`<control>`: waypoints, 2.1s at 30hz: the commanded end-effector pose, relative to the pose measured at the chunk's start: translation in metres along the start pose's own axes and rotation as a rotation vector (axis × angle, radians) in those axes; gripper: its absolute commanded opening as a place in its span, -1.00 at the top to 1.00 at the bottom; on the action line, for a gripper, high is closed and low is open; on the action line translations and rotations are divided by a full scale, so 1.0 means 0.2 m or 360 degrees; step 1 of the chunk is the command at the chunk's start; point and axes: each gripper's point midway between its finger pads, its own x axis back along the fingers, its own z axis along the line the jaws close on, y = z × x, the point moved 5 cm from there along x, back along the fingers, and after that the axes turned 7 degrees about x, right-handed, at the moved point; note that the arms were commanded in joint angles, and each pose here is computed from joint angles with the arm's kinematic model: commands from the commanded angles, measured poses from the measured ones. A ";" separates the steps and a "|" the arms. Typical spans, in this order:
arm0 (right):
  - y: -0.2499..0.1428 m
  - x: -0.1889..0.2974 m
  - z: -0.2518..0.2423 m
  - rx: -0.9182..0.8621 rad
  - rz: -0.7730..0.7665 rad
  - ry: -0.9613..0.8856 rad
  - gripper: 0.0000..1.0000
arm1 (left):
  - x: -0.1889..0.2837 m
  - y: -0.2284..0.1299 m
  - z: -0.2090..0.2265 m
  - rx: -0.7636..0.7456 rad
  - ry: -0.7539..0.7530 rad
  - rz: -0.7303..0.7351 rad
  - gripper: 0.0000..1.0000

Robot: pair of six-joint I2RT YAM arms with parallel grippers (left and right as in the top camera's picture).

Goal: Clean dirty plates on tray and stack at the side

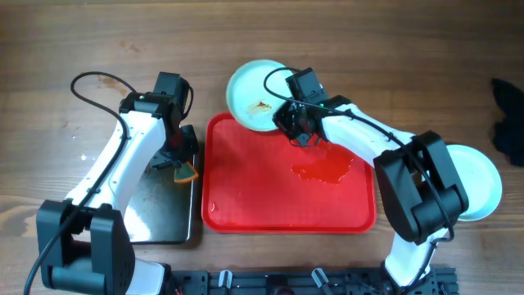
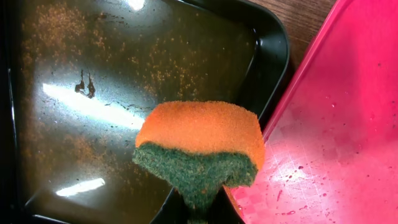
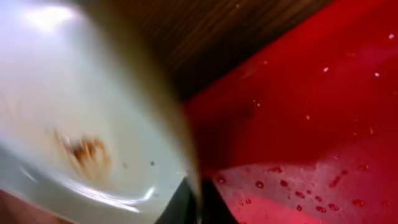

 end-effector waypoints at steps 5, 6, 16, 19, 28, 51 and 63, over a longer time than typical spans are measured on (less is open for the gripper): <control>-0.01 -0.03 -0.08 -0.0048 -0.0005 -0.0146 0.91 | -0.02 -0.01 0.01 -0.0019 0.0004 0.0029 0.92; -0.01 -0.03 -0.09 0.0037 0.0007 -0.0165 0.91 | -0.02 -0.01 0.01 -0.0019 0.0006 0.0032 0.92; -0.01 0.23 -0.27 0.0466 -0.0052 -0.0568 0.91 | -0.01 -0.07 0.02 -0.0101 0.0003 0.0129 0.92; -0.01 0.31 -0.28 0.0499 -0.0070 -0.0612 0.91 | -0.02 -0.08 0.03 -0.0128 0.0007 0.0155 0.92; -0.17 0.40 -0.47 0.0592 0.0106 -0.0679 0.91 | -0.23 -0.26 0.01 -0.0124 -0.0178 0.0374 0.92; -0.30 0.25 -0.60 0.0687 0.0288 -0.0518 0.91 | -0.13 -0.02 0.05 0.0103 -0.0434 0.0015 0.92; -0.30 0.24 -0.58 0.0725 0.0294 -0.0472 0.91 | -0.16 -0.02 0.37 0.0387 0.0216 -0.0049 0.92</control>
